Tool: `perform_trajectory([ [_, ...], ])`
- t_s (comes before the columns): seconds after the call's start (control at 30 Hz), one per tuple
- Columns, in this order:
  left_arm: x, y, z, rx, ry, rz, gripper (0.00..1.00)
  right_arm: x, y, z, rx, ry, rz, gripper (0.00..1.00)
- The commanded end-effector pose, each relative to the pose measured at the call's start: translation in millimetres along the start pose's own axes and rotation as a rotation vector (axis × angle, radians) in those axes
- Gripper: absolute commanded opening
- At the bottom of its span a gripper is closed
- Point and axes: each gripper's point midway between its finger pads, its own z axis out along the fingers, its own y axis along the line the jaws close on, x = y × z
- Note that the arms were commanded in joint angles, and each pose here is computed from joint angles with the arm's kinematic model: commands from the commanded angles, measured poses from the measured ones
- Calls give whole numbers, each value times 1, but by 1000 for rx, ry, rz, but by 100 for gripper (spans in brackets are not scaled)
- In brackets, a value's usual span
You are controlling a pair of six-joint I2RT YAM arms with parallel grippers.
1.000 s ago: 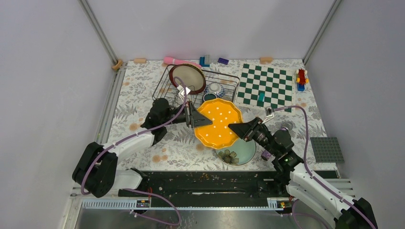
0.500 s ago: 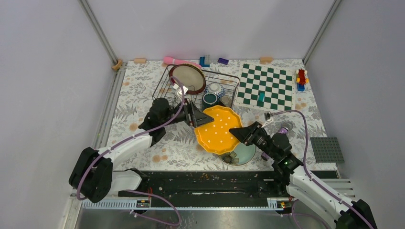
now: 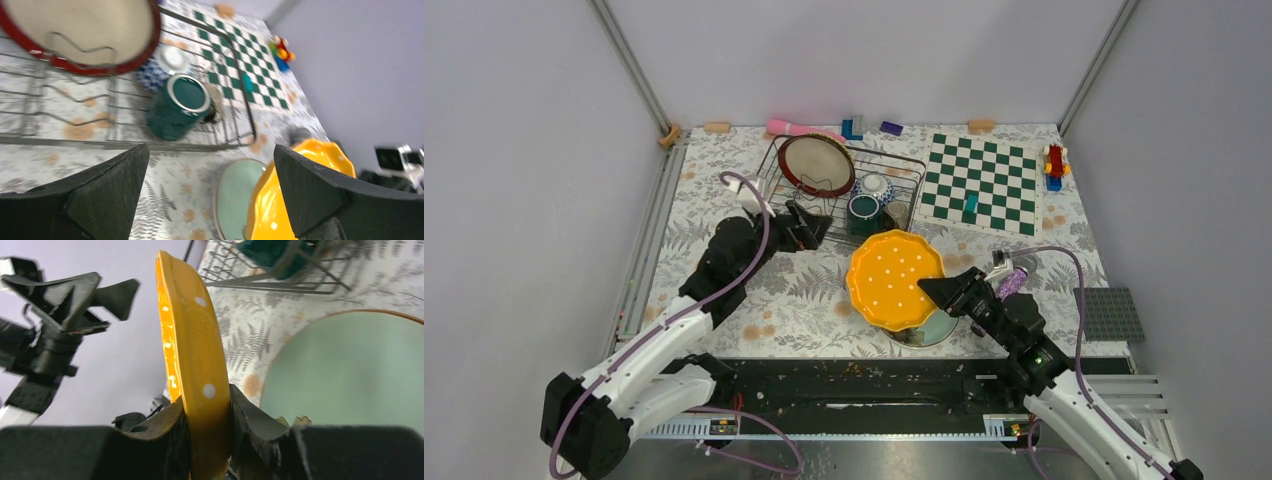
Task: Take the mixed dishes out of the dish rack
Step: Place the plate at the center of the board.
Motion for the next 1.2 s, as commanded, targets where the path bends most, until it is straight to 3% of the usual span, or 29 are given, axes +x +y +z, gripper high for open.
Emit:
perform_trajectory([
  [0.0,-32,56,-19,-315,-194,24,99,-29,12,-11,11,-128,18,0],
  [0.23,-40,68,-33,-375,-274,17,99,-28,-28,-33,241,-146,64,0],
  [0.7,-38,77,-28,-428,-253,25,99,-19,-49,-33,321,-131,104,0],
  [0.83,-38,77,-27,-436,-243,26,99,-17,-56,-33,350,-133,113,12],
  [1.17,-37,79,-25,-443,-239,31,99,-5,-76,-33,442,-84,110,27],
])
